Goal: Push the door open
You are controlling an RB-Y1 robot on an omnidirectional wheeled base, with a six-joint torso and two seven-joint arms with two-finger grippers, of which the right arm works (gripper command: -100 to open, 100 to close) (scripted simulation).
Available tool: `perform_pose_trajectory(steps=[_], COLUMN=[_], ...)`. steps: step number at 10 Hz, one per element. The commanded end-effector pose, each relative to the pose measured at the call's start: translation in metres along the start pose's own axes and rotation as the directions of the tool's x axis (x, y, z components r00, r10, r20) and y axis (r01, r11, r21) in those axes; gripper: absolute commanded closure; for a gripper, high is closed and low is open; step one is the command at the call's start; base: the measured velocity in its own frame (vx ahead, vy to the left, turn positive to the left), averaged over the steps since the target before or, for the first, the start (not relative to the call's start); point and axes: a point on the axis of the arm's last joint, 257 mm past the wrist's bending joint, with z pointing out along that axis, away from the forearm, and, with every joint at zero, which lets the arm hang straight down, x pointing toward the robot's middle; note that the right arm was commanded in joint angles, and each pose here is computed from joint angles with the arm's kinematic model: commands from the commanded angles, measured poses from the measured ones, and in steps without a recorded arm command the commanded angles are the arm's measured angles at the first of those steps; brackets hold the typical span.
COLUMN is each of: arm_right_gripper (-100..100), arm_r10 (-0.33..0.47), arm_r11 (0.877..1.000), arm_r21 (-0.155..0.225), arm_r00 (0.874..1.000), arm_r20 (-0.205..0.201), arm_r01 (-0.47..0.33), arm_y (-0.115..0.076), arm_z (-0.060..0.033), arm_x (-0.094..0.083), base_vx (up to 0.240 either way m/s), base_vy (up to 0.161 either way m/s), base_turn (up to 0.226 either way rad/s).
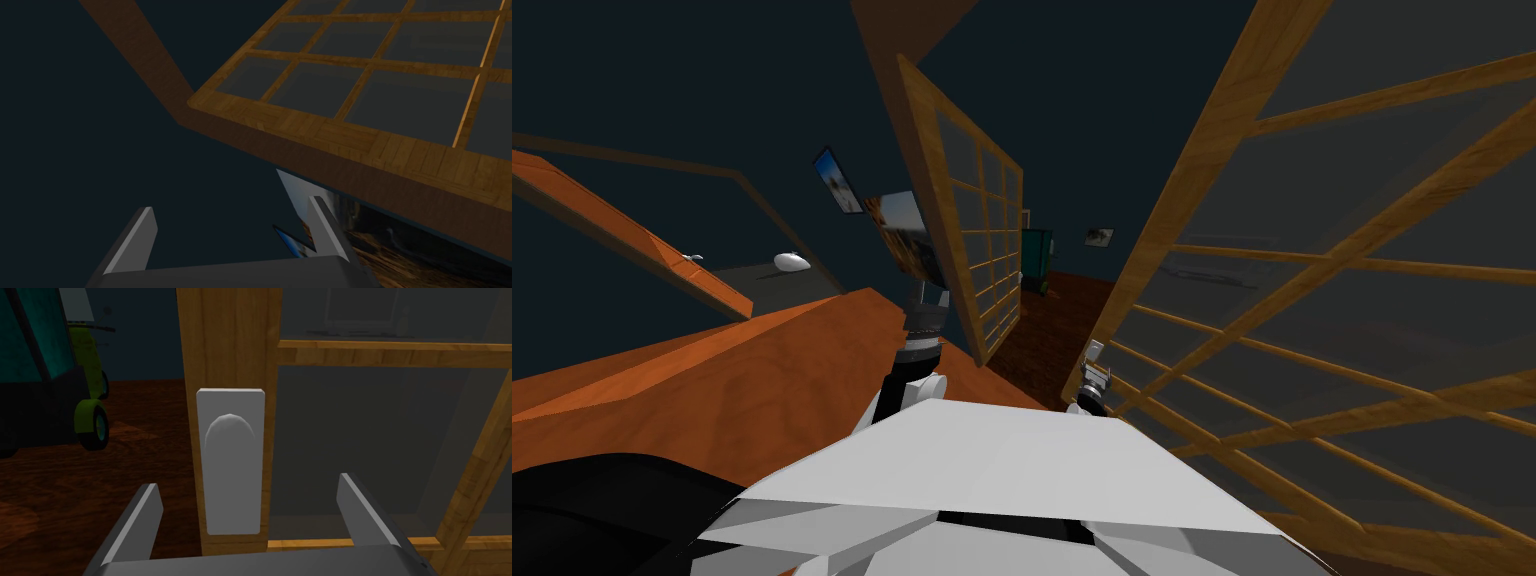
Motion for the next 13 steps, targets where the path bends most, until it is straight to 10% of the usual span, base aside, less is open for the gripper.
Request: perform_pose_trajectory(steps=[1,5,6,13], arm_right_gripper=[-100,-100,100,100], arm_r10=[0.0,0.02,0.02,0.009], arm_r11=[1.0,1.0,1.0,0.999], arm_r21=[-0.004,-0.009,-0.009,-0.032], arm_r00=[1.0,1.0,1.0,1.0], arm_r20=[-0.001,0.012,0.012,0.011], arm_r01=[0.0,-0.02,-0.02,-0.009], arm_y=[0.003,-0.002,-0.002,0.013], arm_z=[0.0034,0.0003,0.0003,0.005], arm_x=[0.0,-0.003,-0.003,-0.003], base_vx=[0.176,0.155,-0.016,0.026], base_vy=[-0.115,-0.101,0.009,-0.001], base_turn=[0.022,0.016,0.001,-0.005])
